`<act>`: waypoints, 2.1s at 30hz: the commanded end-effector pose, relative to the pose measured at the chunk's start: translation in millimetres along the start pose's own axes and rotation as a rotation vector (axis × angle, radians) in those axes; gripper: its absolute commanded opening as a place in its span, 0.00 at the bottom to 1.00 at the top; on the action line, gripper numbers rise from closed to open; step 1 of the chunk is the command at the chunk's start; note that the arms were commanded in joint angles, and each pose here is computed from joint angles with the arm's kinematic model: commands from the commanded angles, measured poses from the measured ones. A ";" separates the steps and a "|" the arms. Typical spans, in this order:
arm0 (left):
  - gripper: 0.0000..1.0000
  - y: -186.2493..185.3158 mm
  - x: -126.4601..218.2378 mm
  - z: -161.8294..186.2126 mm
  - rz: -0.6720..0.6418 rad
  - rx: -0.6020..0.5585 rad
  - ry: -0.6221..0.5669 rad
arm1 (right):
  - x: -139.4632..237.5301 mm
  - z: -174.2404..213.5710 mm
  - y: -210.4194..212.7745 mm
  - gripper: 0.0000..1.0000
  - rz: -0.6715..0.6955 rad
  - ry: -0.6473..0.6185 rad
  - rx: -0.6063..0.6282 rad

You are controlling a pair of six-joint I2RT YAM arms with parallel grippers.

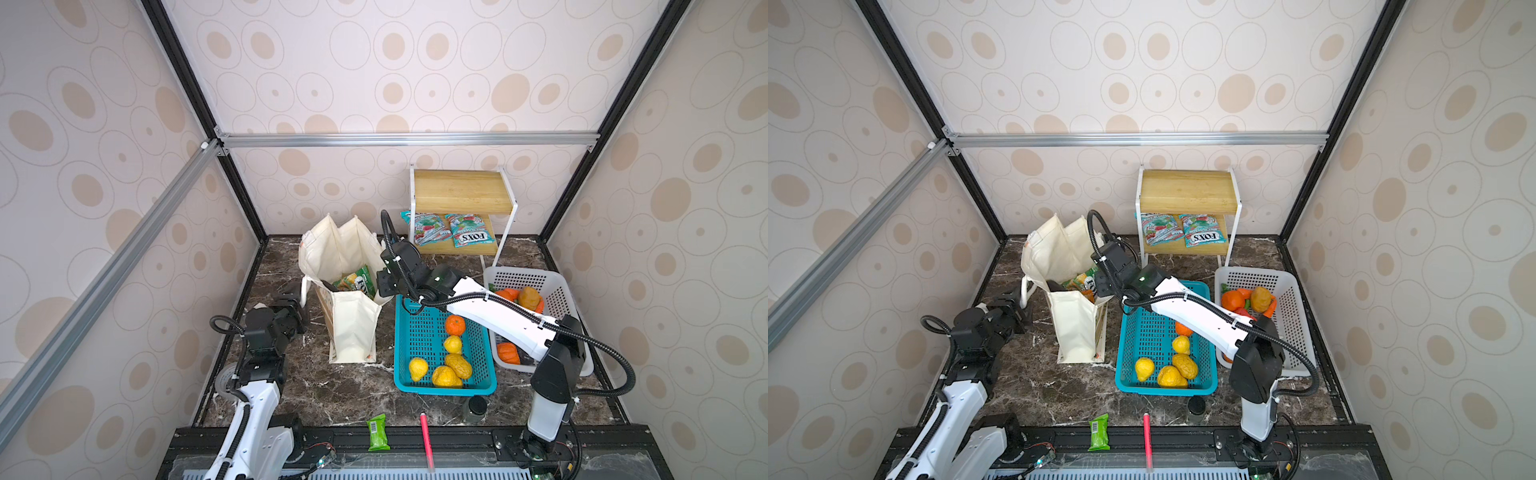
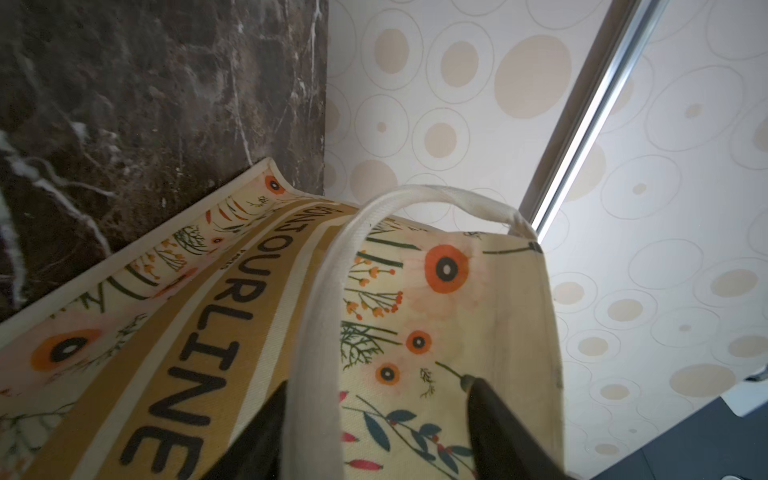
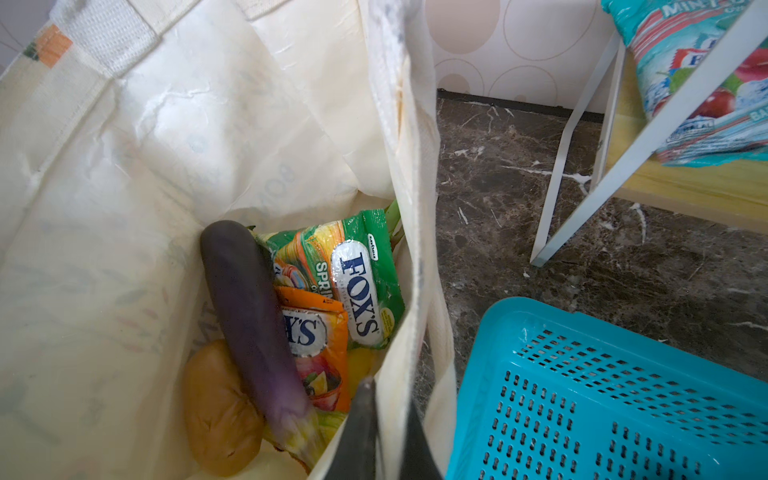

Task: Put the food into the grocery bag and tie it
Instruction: 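Lower the right gripper to the bag's other white handle while the left gripper draws back, then close the right gripper on the other white handle of the tote bag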

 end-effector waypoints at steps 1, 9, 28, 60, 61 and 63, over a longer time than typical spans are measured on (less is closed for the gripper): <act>0.00 -45.8 5.7 7.9 0.184 -0.009 0.026 | 3.2 4.0 -4.3 0.00 0.011 0.019 0.001; 0.00 -115.7 37.9 -22.4 0.174 -0.471 -0.267 | 21.5 -2.8 4.0 0.30 -0.052 0.012 -0.002; 0.00 -142.6 63.8 -42.2 0.038 -0.781 -0.460 | 84.4 0.8 -86.6 0.98 -0.219 -0.052 -0.682; 0.00 -130.9 60.0 -40.7 0.051 -0.752 -0.436 | -19.9 36.7 -36.0 0.76 -0.399 0.000 -1.289; 0.00 -131.5 60.7 -40.8 0.051 -0.753 -0.437 | -21.5 35.3 -35.1 0.76 -0.407 -0.015 -1.296; 0.00 -131.7 62.0 -40.8 0.050 -0.757 -0.440 | -24.0 32.3 -34.1 0.76 -0.414 -0.028 -1.306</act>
Point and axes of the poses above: each gripper's point midway between its finger pads, its own x axis back along the fingers, its own y axis along the line the jaws close on, z = x × y, the point moved 1 cm from there along x, back along the fingers, and after that the axes turned 3 degrees about -x, right-handed, at the moved point
